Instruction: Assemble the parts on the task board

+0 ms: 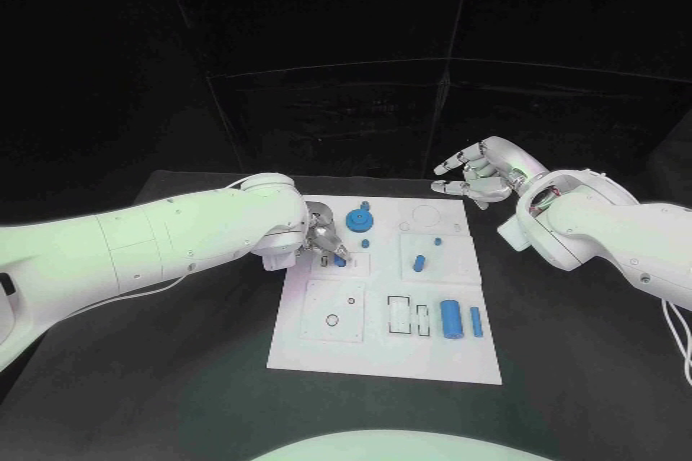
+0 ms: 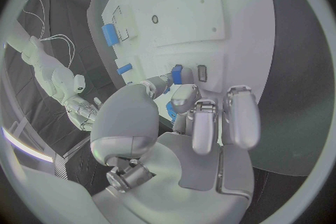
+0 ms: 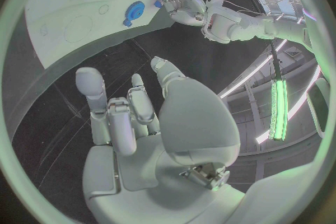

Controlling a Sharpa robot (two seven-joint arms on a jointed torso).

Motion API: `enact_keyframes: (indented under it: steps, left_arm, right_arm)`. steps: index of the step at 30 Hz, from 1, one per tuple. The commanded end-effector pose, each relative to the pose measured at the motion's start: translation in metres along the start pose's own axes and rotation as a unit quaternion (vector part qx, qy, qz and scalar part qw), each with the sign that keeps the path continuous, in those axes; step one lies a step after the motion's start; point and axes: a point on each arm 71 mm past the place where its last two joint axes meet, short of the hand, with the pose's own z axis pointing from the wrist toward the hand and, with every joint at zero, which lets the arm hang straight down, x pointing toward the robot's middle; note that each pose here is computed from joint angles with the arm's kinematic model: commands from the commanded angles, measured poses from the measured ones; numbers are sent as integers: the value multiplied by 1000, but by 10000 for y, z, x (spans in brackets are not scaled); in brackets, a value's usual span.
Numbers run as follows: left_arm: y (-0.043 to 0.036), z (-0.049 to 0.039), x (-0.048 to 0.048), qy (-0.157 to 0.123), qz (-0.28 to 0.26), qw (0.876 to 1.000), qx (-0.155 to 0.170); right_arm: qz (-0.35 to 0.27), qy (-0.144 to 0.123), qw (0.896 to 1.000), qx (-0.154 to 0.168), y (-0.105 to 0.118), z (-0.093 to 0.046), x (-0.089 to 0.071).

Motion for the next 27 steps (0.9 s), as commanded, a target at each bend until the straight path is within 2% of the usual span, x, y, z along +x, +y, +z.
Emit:
enact_keyframes:
  steps: [1, 27]
  left_arm:
    - [-2, 10, 19, 9, 6, 1000, -5]
    - [-15, 30, -9, -1, -1, 1000, -4]
  right_arm:
    - [-1, 1, 1000, -3, 16, 2, -5]
    - [-1, 4, 1000, -3, 15, 11, 2]
